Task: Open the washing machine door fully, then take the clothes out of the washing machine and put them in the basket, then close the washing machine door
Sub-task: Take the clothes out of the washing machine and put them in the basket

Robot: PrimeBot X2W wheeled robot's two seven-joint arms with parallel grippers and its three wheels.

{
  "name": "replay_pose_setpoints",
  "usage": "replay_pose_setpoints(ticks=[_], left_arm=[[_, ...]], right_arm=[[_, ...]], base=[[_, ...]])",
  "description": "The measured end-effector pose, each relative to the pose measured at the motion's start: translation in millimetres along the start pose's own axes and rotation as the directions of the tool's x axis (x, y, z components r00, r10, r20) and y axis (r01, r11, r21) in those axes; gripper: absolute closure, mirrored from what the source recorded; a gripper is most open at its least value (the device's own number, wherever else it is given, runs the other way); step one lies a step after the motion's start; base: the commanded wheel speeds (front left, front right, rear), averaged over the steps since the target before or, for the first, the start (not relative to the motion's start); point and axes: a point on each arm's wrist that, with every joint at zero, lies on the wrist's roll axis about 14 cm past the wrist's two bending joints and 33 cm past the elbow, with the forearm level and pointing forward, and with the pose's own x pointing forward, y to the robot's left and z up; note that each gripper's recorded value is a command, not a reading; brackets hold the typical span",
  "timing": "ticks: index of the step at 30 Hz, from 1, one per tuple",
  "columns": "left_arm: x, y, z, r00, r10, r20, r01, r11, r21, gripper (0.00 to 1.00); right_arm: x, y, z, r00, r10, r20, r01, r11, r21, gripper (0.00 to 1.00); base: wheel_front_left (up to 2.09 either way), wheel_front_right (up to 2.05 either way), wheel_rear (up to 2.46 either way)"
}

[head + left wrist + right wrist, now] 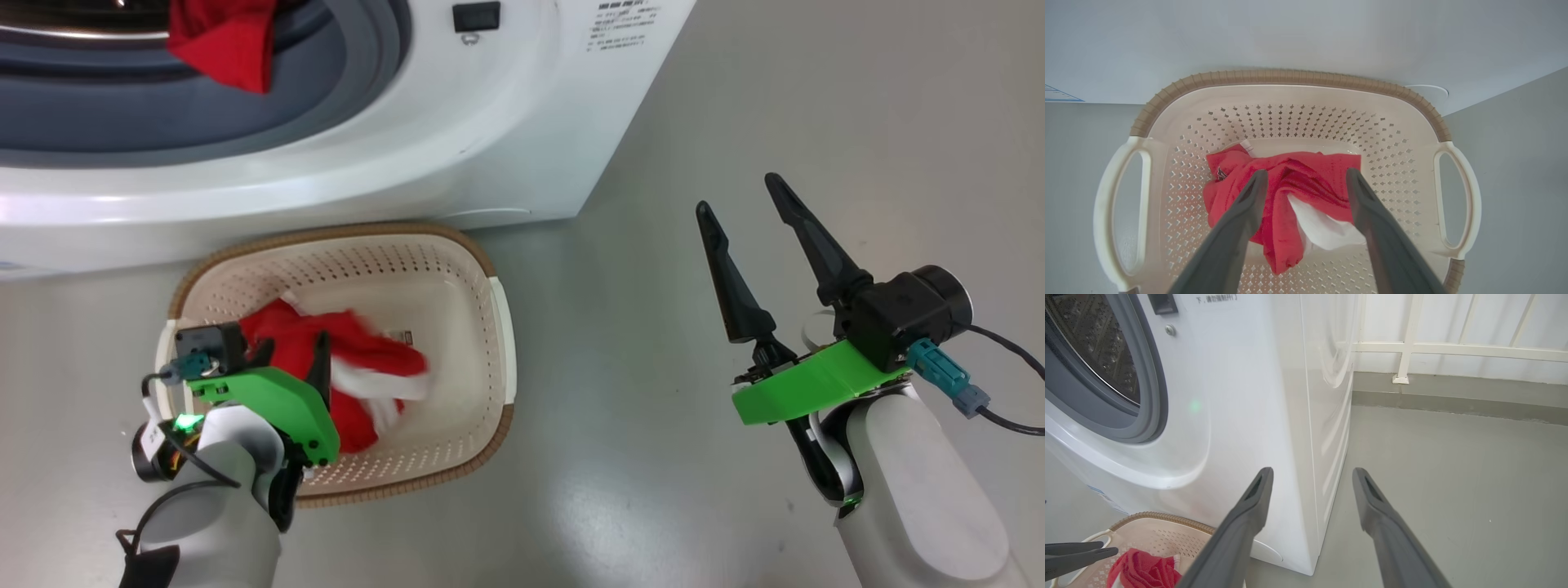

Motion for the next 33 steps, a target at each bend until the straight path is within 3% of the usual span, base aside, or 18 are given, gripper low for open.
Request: replay_pose_setpoints(ticks=[14, 23, 33], left_arm=[[-39.3, -4.9, 55.2, 0.970, -0.037, 0.242, 0.035, 0.999, 0.011, 0.00], [-86.1, -4.6, 96.7, 0.898, -0.064, 0.436, 0.056, 0.998, 0.030, 0.00], [-148.5, -11.8, 137.3, 0.769, -0.104, 0.630, 0.065, 0.994, 0.086, 0.00]], right_arm=[[-9.1, 14.1, 41.7, 0.996, 0.024, 0.087, -0.023, 1.000, -0.013, 0.00], [-28.0, 18.7, 56.2, 0.994, 0.018, 0.112, -0.017, 1.000, -0.009, 0.00], [-47.8, 24.7, 80.7, 0.986, 0.021, 0.168, -0.018, 1.000, -0.020, 0.00]], base=[[0.00, 0.00, 0.00], [0.00, 0.00, 0.00], [0.00, 0.00, 0.00]])
